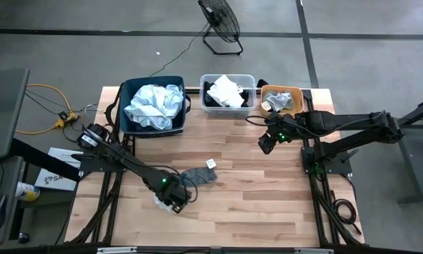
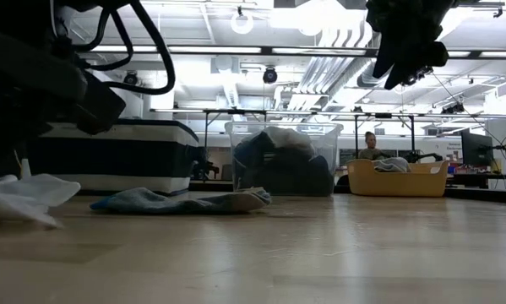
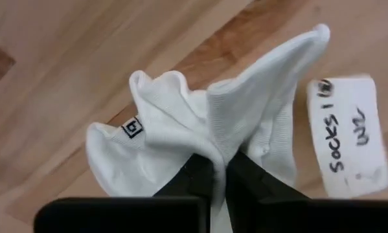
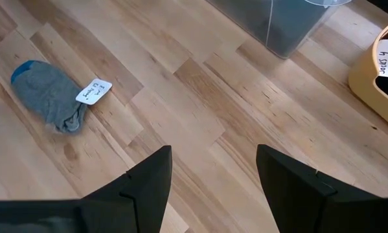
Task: Pick & Place Cloths
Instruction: Put the white sock into the yellow bin
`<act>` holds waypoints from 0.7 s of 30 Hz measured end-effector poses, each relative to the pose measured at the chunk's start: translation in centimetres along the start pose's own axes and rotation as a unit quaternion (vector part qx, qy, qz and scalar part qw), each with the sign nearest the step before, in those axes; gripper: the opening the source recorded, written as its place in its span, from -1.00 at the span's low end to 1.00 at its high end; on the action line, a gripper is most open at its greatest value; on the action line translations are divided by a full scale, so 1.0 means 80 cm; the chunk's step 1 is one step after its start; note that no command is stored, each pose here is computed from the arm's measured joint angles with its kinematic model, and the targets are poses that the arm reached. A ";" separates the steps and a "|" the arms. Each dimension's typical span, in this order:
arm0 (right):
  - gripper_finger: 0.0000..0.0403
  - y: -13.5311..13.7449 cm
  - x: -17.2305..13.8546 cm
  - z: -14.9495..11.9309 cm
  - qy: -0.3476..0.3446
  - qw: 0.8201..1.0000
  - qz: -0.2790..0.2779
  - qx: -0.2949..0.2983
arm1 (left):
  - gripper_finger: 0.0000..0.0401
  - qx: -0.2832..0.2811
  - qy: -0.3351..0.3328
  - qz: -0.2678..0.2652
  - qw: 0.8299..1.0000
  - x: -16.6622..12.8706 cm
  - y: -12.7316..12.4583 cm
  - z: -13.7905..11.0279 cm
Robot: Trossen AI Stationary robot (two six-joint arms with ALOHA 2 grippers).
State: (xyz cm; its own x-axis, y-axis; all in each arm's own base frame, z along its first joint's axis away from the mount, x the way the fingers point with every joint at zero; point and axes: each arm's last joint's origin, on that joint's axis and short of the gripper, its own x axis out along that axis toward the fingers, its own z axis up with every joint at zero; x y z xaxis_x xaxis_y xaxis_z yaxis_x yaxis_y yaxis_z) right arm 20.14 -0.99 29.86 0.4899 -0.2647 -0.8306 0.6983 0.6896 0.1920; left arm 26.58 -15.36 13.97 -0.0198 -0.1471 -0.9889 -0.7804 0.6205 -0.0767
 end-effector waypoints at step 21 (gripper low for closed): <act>0.07 0.039 -0.010 -0.004 -0.019 0.978 0.158 -0.137 | -0.97 0.318 -0.259 -0.030 0.911 -0.174 -0.061 0.020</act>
State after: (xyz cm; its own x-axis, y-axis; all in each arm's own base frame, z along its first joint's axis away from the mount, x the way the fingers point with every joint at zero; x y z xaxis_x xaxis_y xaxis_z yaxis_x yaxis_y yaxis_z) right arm 21.76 1.62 30.99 0.6810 -0.0313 -0.7316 0.3462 0.8942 0.2840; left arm 31.72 -15.11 27.95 0.4373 0.0866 -0.8951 -0.2470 0.9686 -0.0270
